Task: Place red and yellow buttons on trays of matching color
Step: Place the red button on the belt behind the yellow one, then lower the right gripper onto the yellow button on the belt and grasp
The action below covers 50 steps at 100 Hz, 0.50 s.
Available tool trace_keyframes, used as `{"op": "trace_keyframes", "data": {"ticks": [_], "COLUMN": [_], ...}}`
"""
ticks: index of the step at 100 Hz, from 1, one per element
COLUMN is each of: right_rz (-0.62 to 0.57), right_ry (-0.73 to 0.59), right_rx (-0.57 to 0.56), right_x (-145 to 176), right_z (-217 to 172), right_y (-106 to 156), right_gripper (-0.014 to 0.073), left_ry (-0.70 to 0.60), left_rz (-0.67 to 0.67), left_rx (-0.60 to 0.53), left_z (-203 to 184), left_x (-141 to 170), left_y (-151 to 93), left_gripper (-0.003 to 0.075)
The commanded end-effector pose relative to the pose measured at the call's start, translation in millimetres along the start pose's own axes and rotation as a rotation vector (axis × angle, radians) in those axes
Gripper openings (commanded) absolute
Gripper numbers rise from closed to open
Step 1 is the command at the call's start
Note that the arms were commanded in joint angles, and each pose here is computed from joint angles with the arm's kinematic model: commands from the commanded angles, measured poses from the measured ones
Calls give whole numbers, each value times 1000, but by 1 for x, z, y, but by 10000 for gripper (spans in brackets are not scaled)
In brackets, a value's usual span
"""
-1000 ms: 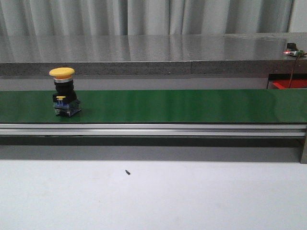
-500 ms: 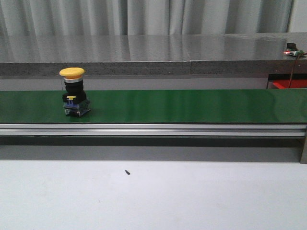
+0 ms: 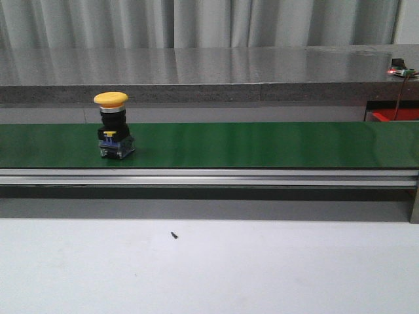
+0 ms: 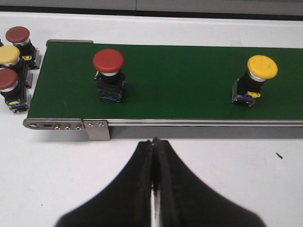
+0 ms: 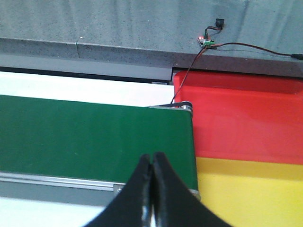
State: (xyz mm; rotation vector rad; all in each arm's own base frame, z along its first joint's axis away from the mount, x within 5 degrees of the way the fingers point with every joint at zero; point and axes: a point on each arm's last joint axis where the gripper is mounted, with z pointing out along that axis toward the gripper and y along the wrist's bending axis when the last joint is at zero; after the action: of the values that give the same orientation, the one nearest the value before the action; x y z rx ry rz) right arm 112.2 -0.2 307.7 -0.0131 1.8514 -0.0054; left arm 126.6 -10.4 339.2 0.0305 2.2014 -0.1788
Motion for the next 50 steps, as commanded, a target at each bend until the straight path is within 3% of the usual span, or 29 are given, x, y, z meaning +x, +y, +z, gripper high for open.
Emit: {"op": "trace_keyframes", "data": {"ticks": [1,50], "right_rz": [2,-65], "right_ry": [-57,171], "right_rx": [-10,-198], "right_x": [-34,-98], "right_z": [5,43], "right_y": [1,33], "right_gripper": [-58,-58], "left_ry": [-77,-75], "left_rz": [-10,-1], "left_rx": [16,30], "left_z": [-6,-6], "left_x": [-10,-10], "left_y": [-3,-5], "left_gripper": [-20,-20]}}
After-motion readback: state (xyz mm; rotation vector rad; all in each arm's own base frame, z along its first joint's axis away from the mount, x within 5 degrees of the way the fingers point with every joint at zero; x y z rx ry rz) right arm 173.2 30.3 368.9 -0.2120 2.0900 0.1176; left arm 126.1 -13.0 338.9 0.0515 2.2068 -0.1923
